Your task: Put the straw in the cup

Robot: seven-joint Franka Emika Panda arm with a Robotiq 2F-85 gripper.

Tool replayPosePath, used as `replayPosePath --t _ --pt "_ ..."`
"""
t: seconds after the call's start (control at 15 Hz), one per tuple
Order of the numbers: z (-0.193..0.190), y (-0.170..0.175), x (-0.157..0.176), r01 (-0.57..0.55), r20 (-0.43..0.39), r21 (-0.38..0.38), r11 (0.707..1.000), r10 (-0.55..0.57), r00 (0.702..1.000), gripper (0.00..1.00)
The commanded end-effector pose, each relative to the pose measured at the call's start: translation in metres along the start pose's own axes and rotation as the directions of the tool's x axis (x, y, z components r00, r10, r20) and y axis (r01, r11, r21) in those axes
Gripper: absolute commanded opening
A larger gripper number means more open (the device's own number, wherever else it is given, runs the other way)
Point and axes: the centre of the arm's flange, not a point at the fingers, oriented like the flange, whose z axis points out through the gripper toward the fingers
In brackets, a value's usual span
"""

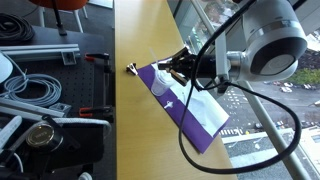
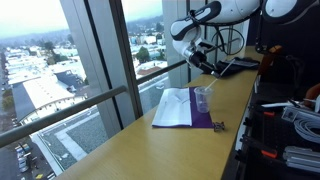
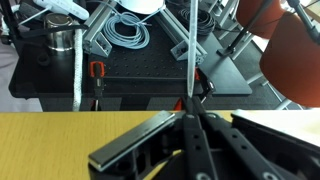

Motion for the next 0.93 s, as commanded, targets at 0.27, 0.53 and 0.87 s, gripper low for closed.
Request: replayPosePath --t 0.27,0.53,0.87 --pt "-0.047 0.001 0.004 -0.007 -0.014 0.008 1.0 0.007 1.0 0.0" --pt "-0.046 0.006 0.008 -0.012 -0.009 0.014 1.0 0.012 1.0 0.0" --pt "-0.049 0.009 0.013 -0.009 -0.008 0.031 0.999 0.01 1.0 0.0"
